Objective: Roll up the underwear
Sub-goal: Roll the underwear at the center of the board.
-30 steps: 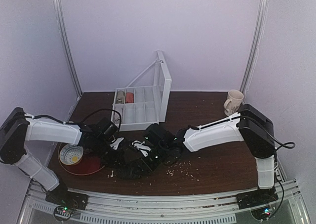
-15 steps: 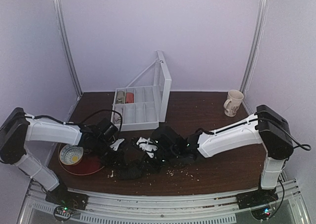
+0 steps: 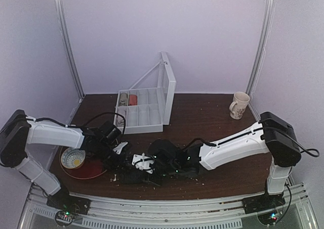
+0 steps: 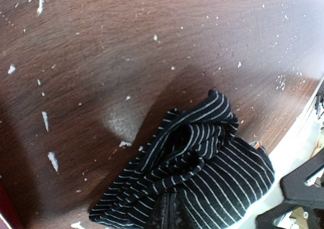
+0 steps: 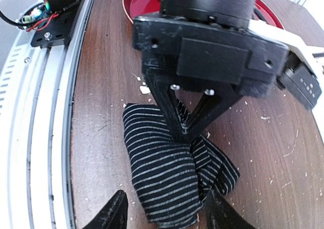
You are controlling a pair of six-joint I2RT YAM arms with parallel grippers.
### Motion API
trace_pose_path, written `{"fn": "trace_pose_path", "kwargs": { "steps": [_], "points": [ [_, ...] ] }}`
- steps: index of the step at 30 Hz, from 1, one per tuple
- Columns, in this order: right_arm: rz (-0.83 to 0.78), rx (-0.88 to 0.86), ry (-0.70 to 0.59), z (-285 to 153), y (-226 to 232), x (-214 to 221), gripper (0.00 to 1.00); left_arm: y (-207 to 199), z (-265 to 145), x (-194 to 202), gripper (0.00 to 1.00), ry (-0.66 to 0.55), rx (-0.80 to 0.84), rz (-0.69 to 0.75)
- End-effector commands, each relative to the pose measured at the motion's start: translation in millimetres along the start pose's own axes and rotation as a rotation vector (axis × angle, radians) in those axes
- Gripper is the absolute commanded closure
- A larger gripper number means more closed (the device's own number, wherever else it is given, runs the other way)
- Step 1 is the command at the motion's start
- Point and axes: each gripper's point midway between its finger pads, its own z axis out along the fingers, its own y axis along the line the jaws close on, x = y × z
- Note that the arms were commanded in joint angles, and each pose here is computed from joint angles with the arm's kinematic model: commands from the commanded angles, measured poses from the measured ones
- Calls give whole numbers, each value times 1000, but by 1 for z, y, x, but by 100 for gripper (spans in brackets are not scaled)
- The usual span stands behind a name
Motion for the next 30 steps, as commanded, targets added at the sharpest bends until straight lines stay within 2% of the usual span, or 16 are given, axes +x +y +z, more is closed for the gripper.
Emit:
{"fn": "trace_pose_path", "kwargs": {
  "steps": [1, 8, 13, 15, 20, 25, 27, 30],
  "points": [
    [-78, 4, 38, 16, 3, 7, 49, 9, 9, 15, 95, 52, -21, -19],
    [-96, -5, 76, 32, 5, 22, 49, 9, 11, 16, 95, 59, -13, -23],
    [-99, -16, 89, 35, 9, 26, 52, 8, 11, 16, 95, 60, -8, -22],
    [-104, 6, 94, 35, 7, 26, 56, 7, 11, 16, 95, 62, -4, -22],
    [-156, 99, 64, 30, 2, 17, 56, 8, 13, 17, 95, 70, -2, -27],
    [-172, 108, 60, 28, 5, 11, 73, 7, 14, 17, 95, 76, 2, -27],
    [-175, 104, 63, 28, 8, 12, 77, 8, 15, 17, 95, 79, 2, -26],
    [-176, 97, 83, 29, 10, 17, 90, 8, 16, 18, 95, 83, 2, -28]
  ]
}}
